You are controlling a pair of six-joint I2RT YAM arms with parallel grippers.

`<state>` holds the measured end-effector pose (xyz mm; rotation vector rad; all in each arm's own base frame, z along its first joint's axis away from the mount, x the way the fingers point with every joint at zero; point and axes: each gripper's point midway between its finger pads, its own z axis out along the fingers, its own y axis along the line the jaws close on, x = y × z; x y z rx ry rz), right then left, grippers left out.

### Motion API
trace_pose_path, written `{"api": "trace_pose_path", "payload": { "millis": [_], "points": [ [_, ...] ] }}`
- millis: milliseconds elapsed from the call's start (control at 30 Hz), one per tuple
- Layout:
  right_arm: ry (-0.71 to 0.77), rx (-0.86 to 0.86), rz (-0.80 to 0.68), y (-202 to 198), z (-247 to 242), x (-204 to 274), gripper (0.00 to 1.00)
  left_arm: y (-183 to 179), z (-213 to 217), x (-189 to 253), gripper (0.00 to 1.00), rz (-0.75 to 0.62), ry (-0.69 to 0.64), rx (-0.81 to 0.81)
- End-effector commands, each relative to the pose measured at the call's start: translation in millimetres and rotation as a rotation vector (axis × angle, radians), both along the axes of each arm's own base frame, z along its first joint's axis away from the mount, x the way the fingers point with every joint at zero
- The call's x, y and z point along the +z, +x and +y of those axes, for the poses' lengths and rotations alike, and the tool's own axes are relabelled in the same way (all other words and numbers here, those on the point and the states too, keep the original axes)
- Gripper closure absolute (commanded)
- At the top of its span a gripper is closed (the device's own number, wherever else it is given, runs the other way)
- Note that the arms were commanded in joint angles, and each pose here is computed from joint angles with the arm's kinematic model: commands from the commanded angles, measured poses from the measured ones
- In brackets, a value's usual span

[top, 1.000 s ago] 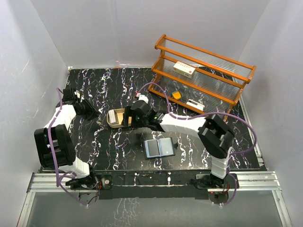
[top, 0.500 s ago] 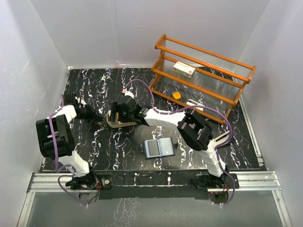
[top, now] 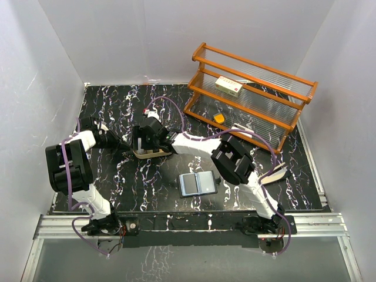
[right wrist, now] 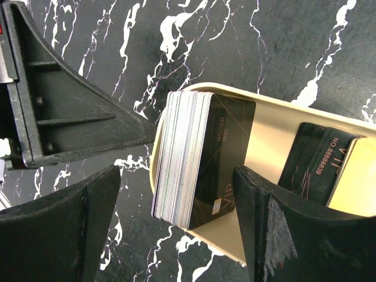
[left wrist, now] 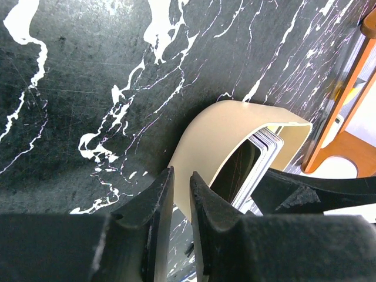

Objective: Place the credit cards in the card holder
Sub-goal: Pick up the credit card from the storage box.

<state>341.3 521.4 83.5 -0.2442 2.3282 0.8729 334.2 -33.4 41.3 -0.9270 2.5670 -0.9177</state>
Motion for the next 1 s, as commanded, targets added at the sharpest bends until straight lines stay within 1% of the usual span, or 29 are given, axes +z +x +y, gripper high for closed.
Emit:
{"api": "trace_pose_path", "payload": {
  "millis": [0,133,367,800,967],
  "points": [
    [0.02,0.012,-0.058,10,12,18,0.24,-3,-5,6,0.84,-0.001,-0.041,-0.007],
    [0.03,0.028,-0.057,10,17,20,0.25,-3,-6,5,0.84,0.001,-0.051,-0.008],
    [0.057,0.055,-0.06,7,22,27,0.3,-3,-8,4,0.84,0.0,-0.064,-0.015],
    [0.093,0.087,-0.054,2,27,31,0.45,-2,-8,3,0.85,0.007,-0.069,-0.012],
    [0.1,0.085,-0.06,2,27,38,0.47,-3,-8,1,0.85,0.013,-0.068,-0.014]
  ]
}}
